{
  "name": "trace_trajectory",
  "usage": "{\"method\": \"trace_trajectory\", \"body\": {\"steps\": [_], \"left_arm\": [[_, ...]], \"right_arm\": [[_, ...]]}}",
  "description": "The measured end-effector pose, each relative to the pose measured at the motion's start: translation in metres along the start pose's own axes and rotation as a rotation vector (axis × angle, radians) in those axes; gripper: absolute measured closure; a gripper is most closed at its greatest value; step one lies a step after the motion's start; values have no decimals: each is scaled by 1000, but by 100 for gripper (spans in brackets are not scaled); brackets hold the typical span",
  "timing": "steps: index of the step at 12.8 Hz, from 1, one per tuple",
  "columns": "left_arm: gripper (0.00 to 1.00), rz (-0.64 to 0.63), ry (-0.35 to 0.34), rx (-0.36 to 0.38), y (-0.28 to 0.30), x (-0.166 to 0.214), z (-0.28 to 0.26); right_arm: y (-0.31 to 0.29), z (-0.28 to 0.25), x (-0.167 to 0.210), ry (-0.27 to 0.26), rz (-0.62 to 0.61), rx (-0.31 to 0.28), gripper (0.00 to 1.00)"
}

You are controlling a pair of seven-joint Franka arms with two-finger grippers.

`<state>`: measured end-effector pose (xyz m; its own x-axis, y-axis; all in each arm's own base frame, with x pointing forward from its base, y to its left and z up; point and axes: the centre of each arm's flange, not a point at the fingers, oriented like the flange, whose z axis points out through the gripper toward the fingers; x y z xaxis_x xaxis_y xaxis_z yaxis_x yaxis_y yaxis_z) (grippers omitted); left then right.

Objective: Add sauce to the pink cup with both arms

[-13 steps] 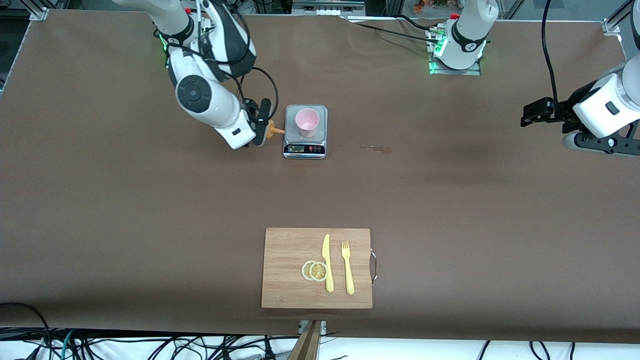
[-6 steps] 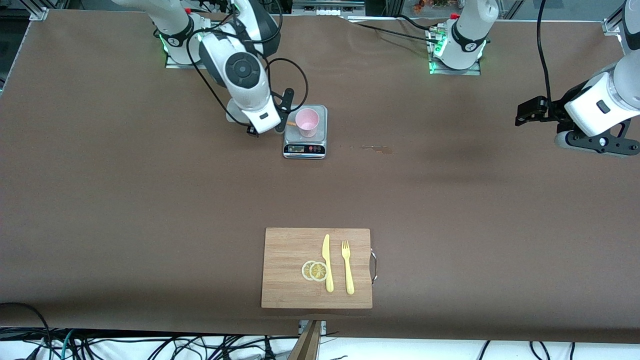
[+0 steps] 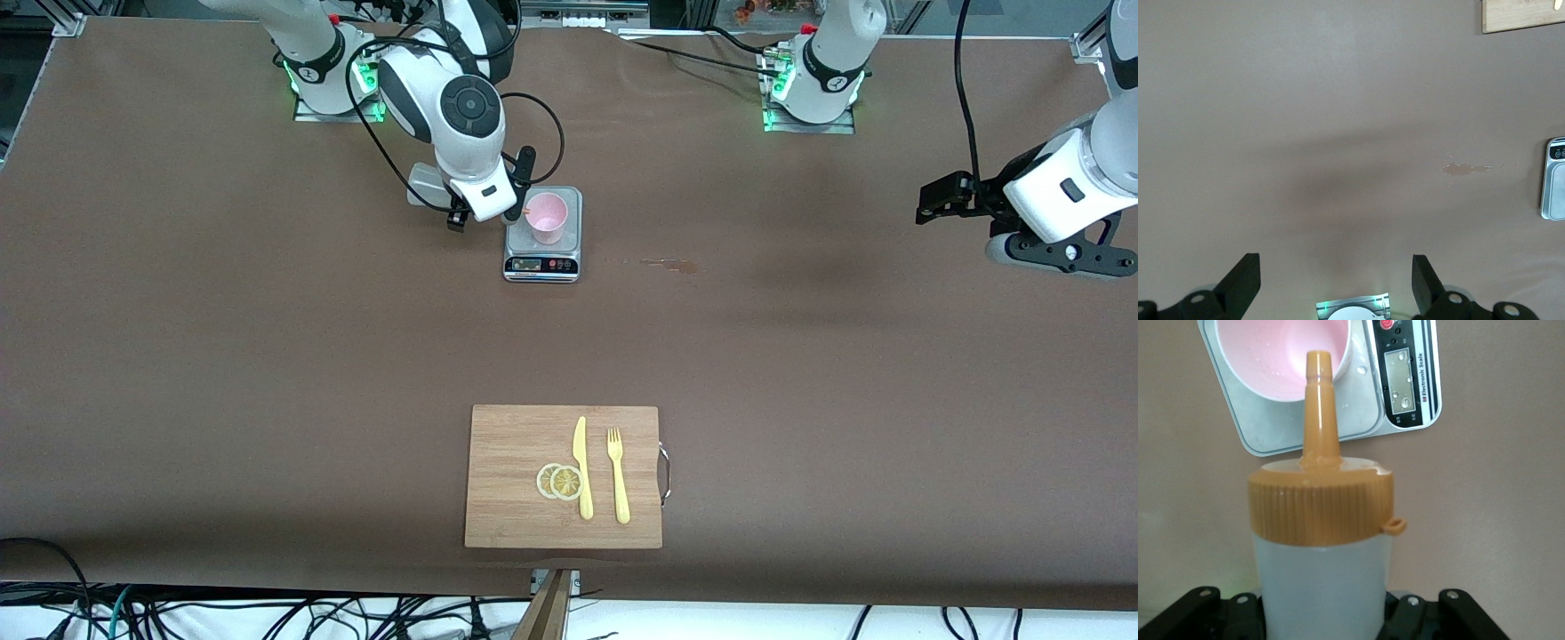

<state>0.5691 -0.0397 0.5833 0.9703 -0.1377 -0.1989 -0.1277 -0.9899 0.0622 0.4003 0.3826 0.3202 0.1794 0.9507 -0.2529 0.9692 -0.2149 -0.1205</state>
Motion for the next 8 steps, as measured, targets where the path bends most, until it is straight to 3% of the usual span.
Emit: {"method": "trace_trajectory", "body": {"steps": [8], "left_arm": [[0, 0, -1, 0, 0, 1, 1]], "right_arm": [[-31, 10, 14, -134, -27, -63, 78]]}}
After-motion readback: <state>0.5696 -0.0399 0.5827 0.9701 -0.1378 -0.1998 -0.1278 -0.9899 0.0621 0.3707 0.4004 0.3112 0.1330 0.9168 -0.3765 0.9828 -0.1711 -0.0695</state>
